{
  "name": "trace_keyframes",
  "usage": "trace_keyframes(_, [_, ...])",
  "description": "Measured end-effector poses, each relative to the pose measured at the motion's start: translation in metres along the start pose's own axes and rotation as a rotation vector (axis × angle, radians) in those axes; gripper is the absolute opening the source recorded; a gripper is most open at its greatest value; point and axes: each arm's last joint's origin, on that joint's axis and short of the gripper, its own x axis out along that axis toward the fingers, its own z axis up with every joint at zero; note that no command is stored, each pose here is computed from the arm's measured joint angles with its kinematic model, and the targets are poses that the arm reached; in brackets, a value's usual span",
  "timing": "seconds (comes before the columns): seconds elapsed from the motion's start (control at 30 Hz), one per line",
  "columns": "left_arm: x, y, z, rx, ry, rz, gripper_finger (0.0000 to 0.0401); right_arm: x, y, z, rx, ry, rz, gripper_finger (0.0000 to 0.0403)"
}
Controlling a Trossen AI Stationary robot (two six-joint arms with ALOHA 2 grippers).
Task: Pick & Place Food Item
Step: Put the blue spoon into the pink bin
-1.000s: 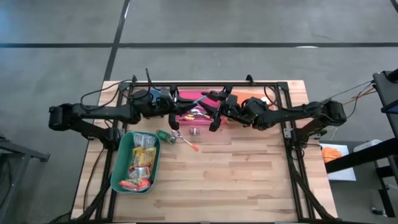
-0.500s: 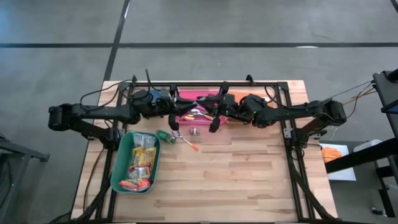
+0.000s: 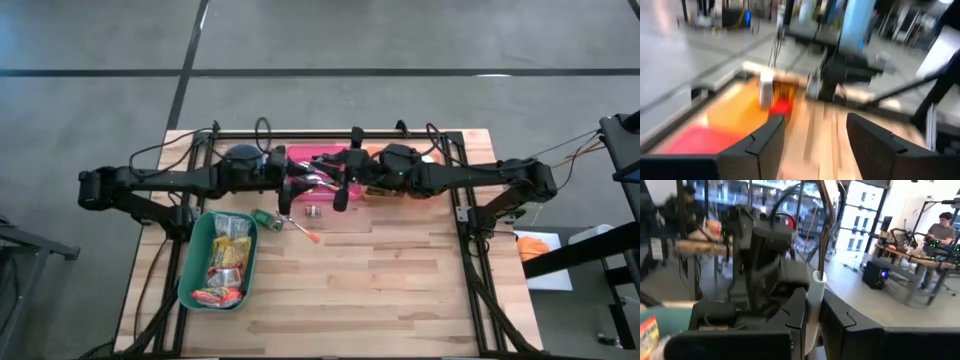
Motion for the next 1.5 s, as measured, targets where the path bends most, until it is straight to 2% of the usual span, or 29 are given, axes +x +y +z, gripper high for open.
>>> trace_keyframes(0.1, [0.0, 0.002, -0.01, -0.01, 0.105, 0.015, 0.023, 0.0, -0.004, 0.01, -0.049, 0.074, -0.002, 0.0025])
trace_keyframes(0.27, [-0.004, 0.004, -0.028, -0.031, 0.289, 0.049, 0.0251, -0.001, -0.021, 0.019, -0.094, 0.196, -0.089, 0.0025])
trace_keyframes(0.43, [-0.009, 0.006, -0.041, -0.045, 0.437, 0.076, 0.0264, -0.003, -0.042, 0.012, -0.06, 0.334, -0.144, 0.0025])
trace_keyframes(0.57, [-0.013, 0.007, -0.048, -0.053, 0.517, 0.091, 0.0266, -0.003, -0.049, 0.001, -0.033, 0.39, -0.168, 0.0024])
trace_keyframes(0.97, [-0.015, 0.008, -0.052, -0.057, 0.558, 0.098, 0.0266, -0.002, -0.054, -0.007, -0.04, 0.421, -0.179, 0.0024])
trace_keyframes(1.17, [-0.015, 0.008, -0.052, -0.057, 0.559, 0.098, 0.0266, -0.005, -0.06, -0.015, -0.044, 0.485, -0.189, 0.0024])
trace_keyframes(1.5, [-0.015, 0.008, -0.052, -0.057, 0.559, 0.098, 0.0266, -0.005, -0.061, -0.016, 0.01, 0.492, -0.204, 0.0024])
